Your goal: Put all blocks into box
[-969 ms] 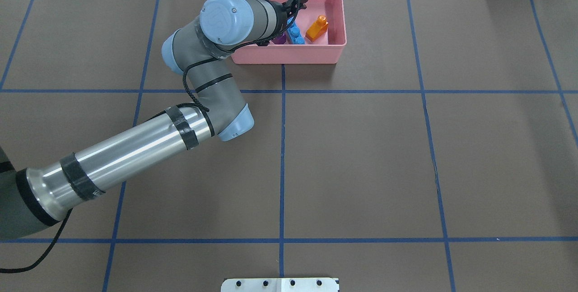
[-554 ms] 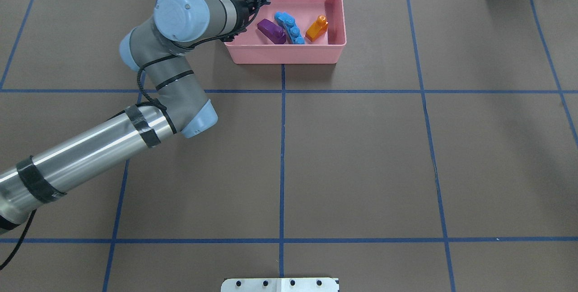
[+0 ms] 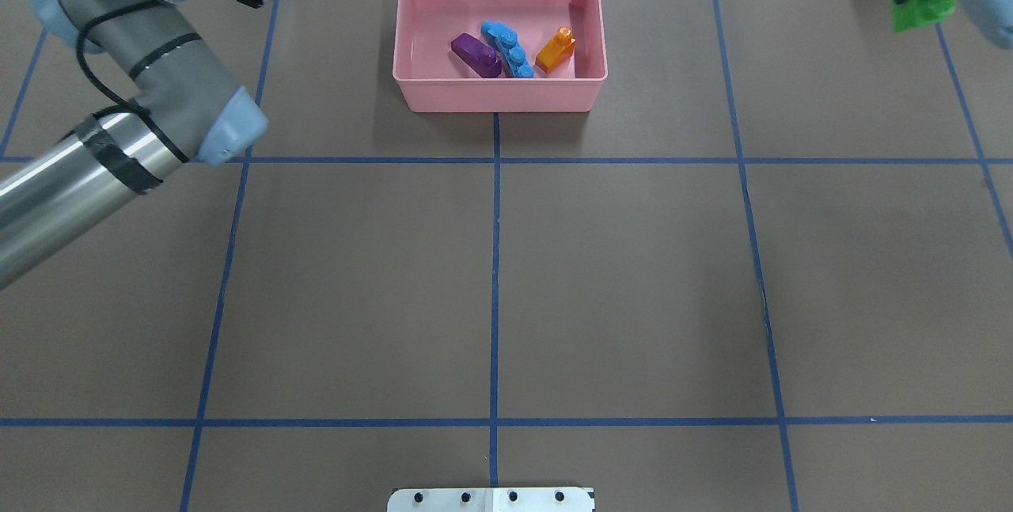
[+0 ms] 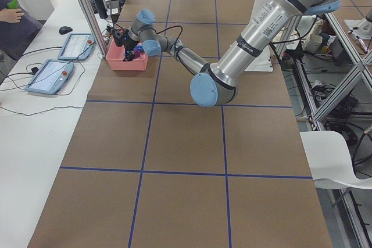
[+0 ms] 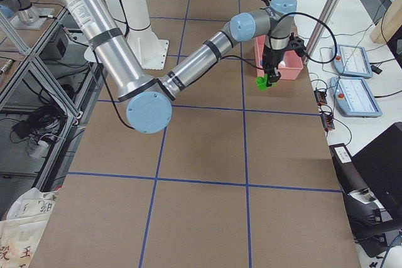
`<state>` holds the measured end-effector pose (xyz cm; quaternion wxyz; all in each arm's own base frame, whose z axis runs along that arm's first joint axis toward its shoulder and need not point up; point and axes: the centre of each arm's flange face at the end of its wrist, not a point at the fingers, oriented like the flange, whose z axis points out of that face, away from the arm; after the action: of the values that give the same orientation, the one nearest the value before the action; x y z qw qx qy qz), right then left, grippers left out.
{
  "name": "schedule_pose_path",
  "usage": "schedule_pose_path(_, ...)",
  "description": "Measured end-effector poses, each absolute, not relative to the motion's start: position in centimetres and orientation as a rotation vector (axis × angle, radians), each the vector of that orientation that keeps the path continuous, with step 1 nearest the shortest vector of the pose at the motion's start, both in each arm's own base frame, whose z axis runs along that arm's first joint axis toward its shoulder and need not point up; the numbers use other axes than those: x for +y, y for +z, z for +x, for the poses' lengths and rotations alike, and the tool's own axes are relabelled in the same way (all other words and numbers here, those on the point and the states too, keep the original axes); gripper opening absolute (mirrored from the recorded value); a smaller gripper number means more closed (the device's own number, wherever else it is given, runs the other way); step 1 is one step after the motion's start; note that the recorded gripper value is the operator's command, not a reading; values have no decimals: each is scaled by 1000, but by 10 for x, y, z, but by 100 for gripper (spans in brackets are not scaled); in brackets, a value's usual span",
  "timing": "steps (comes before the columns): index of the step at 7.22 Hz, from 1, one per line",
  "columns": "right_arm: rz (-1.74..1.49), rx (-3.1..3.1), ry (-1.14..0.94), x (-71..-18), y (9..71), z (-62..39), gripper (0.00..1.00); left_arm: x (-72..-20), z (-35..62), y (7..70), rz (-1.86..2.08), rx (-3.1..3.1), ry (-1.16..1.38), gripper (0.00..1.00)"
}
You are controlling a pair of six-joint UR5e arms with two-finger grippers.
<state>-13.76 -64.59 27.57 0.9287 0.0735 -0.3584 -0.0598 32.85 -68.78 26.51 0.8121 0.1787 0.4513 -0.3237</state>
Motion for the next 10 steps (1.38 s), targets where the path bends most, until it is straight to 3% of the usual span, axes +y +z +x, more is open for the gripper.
schedule_pose_path(5, 304, -876, 1, -728, 156, -362, 0, -681, 212, 427, 371, 596, -273, 100)
schedule_pose_path(7, 380, -896, 32, -745, 145, -425, 0, -662, 186, 477, 362, 533, -177, 100)
schedule_pose_path(8, 410, -914, 61, -747, 150, -456, 97, -654, 179, 492, 360, 521, -153, 100)
schedule_pose_path(10, 432, -925, 86, -747, 148, -482, 100, -643, 170, 515, 354, 496, -94, 100)
